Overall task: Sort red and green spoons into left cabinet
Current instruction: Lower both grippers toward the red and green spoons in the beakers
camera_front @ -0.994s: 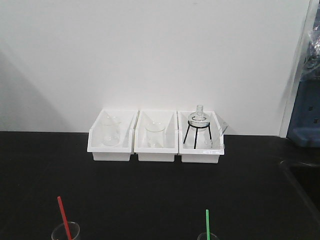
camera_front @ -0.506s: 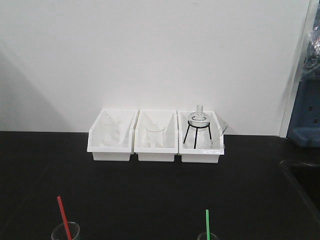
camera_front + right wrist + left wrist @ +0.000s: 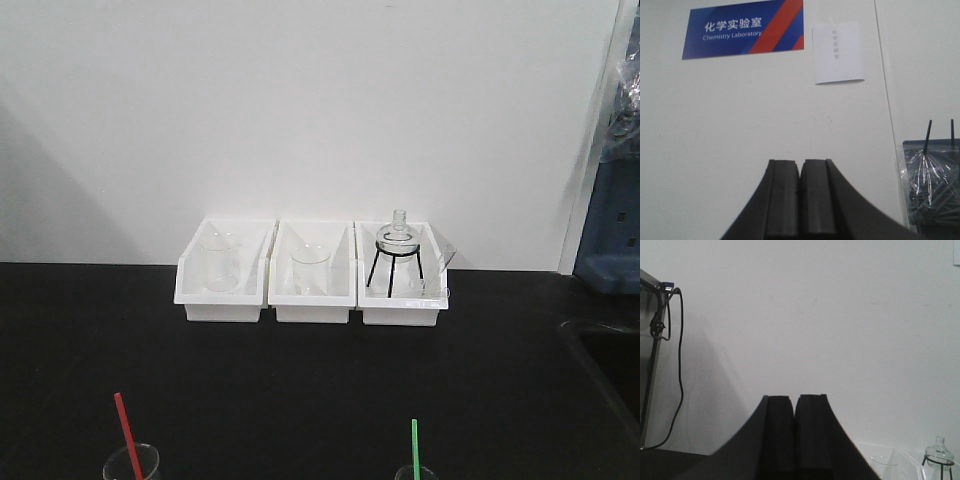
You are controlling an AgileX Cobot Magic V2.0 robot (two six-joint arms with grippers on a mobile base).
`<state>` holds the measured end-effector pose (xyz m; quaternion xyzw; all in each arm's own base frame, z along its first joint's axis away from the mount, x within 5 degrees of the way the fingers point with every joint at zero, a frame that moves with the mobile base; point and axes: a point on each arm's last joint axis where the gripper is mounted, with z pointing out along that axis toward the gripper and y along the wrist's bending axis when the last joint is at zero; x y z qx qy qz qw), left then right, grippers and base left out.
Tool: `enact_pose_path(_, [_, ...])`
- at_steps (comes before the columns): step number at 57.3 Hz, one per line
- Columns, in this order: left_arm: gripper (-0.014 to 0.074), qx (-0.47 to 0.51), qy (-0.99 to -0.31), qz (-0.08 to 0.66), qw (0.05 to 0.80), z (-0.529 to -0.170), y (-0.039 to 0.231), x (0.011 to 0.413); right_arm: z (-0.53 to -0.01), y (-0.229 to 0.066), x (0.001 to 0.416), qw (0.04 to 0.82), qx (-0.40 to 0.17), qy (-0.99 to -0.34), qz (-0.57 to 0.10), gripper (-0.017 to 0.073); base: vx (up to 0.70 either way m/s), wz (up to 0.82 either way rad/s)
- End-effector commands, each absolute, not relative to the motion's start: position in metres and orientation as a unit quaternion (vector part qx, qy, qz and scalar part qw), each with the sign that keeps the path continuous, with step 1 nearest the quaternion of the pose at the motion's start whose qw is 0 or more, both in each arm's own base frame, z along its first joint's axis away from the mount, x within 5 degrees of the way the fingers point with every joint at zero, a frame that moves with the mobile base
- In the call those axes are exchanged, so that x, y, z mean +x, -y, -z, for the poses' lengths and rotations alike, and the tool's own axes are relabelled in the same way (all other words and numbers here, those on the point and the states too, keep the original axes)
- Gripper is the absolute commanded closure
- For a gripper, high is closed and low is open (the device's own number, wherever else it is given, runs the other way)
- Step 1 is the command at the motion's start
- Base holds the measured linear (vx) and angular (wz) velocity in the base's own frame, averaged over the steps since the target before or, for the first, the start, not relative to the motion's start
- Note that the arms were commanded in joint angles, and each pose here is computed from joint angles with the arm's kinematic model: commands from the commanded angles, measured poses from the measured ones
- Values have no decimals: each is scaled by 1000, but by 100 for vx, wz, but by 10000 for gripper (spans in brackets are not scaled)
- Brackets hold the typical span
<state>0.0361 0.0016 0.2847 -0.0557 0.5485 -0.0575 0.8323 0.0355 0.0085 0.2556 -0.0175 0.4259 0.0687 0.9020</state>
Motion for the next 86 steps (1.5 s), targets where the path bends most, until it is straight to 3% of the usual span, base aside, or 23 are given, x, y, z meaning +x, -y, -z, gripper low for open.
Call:
enact_pose_path(1, [600,-54,-506,64,859,-314,-1,20,-277,-8,25,920,-9,-381,-93,564,0,0])
enact_pose_path(17, [600,-53,-514,63,854,-357,-1,23,-320,-3,18,877,20,-476,-69,564,0,0])
enact_pose_path(28, [600,-60,-596,60,798,-352,-1,61,-293,4,42,750,54,-658,-27,564,0,0])
enact_pose_path(34, [600,-64,-640,59,764,-343,-2,79,-278,6,51,686,62,-725,-12,564,0,0])
enact_pose_path(56, [570,-70,-707,55,701,-325,-2,114,-273,6,61,654,65,-754,-9,533,0,0])
enact_pose_path(65, [484,-68,-721,51,688,-321,-2,118,-272,6,62,648,66,-759,-9,450,0,0])
enact_pose_path(86, [158,-98,-746,78,654,-310,-2,138,-270,6,73,634,65,-771,-10,95,0,0])
